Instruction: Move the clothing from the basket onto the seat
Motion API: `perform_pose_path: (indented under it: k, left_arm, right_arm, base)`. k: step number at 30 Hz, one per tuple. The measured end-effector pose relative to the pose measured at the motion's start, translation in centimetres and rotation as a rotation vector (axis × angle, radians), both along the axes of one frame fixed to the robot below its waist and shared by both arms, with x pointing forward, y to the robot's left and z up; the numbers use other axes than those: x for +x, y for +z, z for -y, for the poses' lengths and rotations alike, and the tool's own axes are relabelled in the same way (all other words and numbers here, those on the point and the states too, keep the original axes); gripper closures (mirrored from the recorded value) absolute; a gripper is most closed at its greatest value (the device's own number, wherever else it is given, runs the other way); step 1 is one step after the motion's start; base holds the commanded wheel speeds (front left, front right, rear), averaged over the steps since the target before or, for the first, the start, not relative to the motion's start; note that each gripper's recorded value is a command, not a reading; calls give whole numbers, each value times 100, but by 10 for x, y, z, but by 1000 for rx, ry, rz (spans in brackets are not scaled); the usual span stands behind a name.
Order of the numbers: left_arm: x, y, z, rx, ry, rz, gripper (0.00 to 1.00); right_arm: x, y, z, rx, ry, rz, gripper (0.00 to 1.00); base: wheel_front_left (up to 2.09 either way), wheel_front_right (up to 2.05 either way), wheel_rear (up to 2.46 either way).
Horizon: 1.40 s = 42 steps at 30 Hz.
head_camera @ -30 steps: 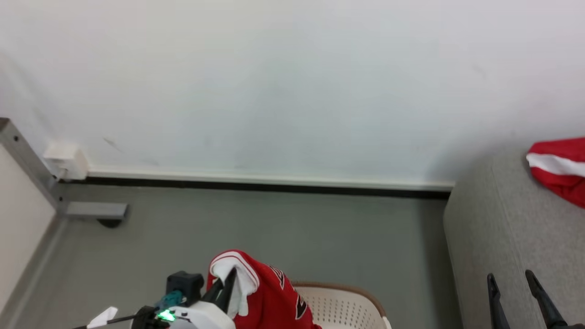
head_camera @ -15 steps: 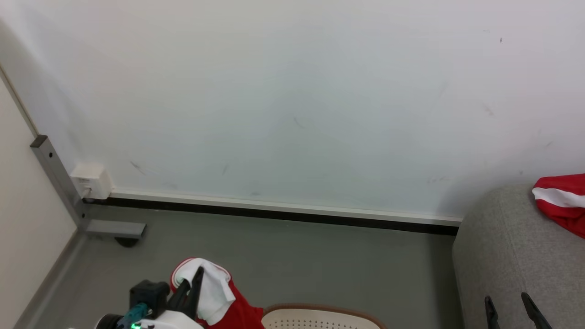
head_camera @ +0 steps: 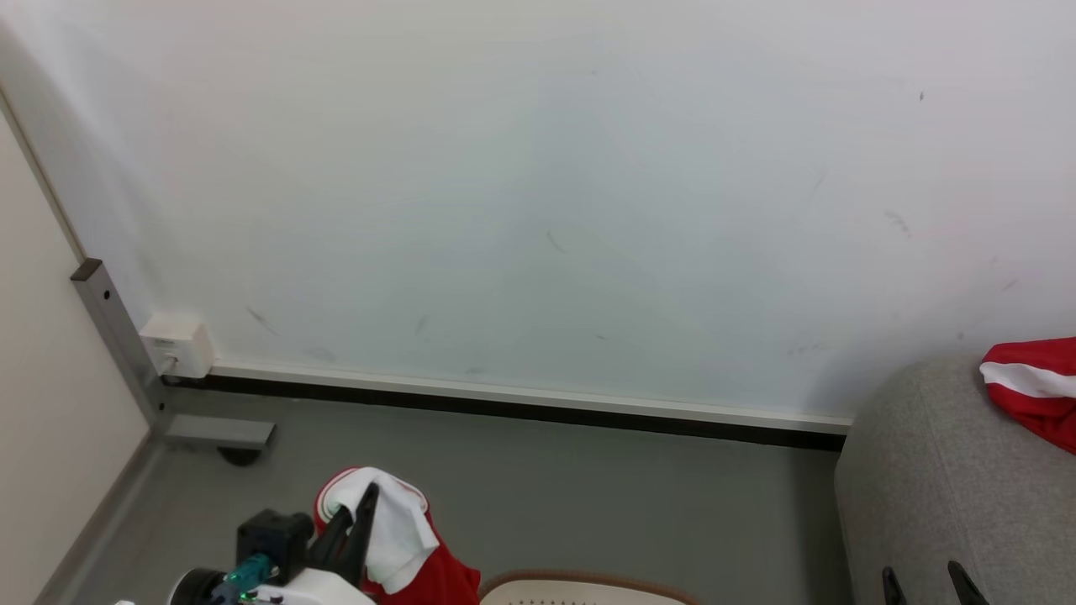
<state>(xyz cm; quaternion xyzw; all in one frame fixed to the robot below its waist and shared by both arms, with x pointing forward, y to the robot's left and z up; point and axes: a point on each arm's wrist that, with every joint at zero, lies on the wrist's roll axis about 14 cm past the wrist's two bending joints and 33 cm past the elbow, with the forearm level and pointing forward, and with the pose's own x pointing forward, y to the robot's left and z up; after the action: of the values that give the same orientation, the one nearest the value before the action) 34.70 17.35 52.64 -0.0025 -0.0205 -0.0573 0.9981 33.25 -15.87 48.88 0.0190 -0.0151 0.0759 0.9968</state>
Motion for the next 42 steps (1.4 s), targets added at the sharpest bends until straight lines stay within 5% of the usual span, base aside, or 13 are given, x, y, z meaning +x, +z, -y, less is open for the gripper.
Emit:
perform_pose_path:
  k: [15,34,42]
  left_arm:
    - [1,23,24,4,-86,53,100]
    - [-6,67,132,37,-419,158,100]
    - [-15,63,174,27,-539,154,100]
  right_arm:
    - [6,10,-24,4,77,28,0]
    - [-12,66,-172,10,581,192,0]
    - [-14,73,-181,13,619,202,0]
  base:
    - [0,0,0]
    - [0,0,0]
    - [0,0,0]
